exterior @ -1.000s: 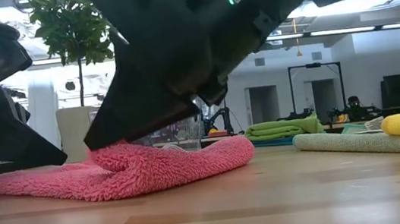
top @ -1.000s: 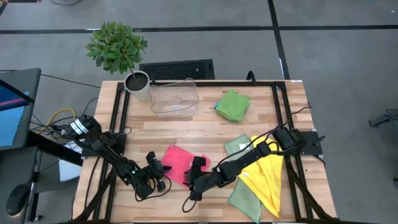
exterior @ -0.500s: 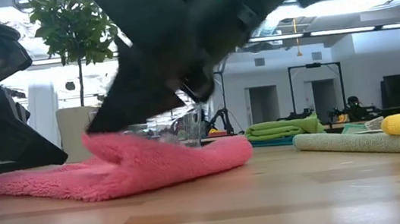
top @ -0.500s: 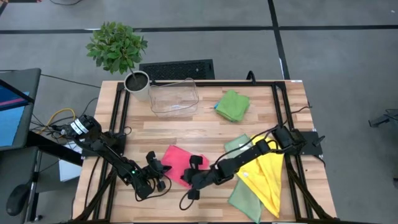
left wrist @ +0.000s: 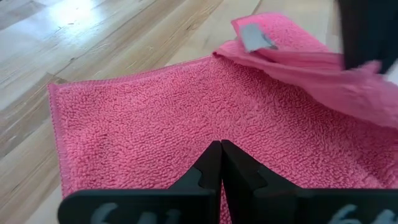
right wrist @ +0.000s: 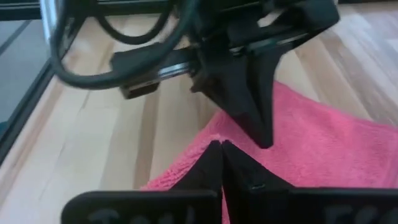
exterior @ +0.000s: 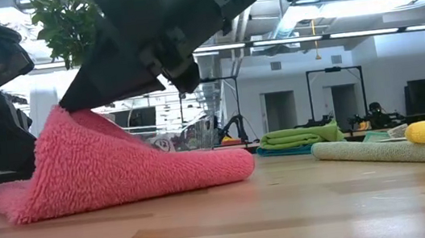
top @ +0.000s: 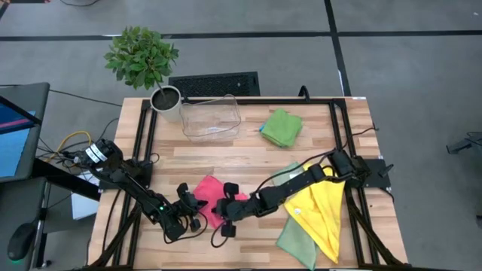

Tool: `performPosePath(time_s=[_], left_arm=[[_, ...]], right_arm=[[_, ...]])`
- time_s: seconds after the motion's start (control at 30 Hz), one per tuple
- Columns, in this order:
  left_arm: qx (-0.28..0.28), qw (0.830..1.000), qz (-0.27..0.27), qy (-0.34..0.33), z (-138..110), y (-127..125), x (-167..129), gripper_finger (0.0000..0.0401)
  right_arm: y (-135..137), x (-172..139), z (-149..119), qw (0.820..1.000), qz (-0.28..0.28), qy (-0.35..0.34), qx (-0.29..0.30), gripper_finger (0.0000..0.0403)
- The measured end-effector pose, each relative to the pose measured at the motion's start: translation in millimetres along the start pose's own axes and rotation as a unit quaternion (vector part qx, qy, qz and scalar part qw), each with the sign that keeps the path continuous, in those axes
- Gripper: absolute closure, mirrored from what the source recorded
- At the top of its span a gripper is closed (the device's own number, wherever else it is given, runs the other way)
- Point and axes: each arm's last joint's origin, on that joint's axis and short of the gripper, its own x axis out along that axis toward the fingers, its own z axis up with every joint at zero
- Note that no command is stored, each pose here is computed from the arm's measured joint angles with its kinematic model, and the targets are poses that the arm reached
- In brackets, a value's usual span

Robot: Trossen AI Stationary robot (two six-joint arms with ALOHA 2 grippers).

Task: Fold microfiber towels
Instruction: Fold the pink microfiber cloth

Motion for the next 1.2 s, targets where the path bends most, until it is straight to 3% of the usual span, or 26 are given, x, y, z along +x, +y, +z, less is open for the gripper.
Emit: performPosePath(time_s=[0.4, 0.6, 0.83, 0.97, 1.2], left_arm=[[0.009, 1.0, 0.003, 0.003, 0.7, 1.1, 1.6, 0.0401], [0.005, 1.0, 0.008, 0.004, 2.4, 2.6, 4.2, 0.0401], [0.007, 1.0, 0.002, 0.016, 1.6, 2.6, 4.3, 0.0401], [0.008, 1.0, 0.003, 0.016, 1.5, 2.8, 4.3, 0.0401], [0.025, 0.999, -0.005, 0.026, 10.4, 5.1, -3.3, 0.0401]], right_arm=[[-4.2, 2.1, 10.5, 0.998, 0.045, -0.041, 0.005, 0.0387], [-4.6, 29.4, -17.3, 0.998, 0.051, -0.022, 0.015, 0.0378], [-5.5, 31.2, -21.7, 0.999, 0.044, -0.003, 0.012, 0.0375], [-5.1, 26.7, -14.4, 0.999, 0.047, -0.015, 0.005, 0.0355], [1.4, 10.0, -0.6, 0.998, 0.05, -0.017, -0.021, 0.0282]])
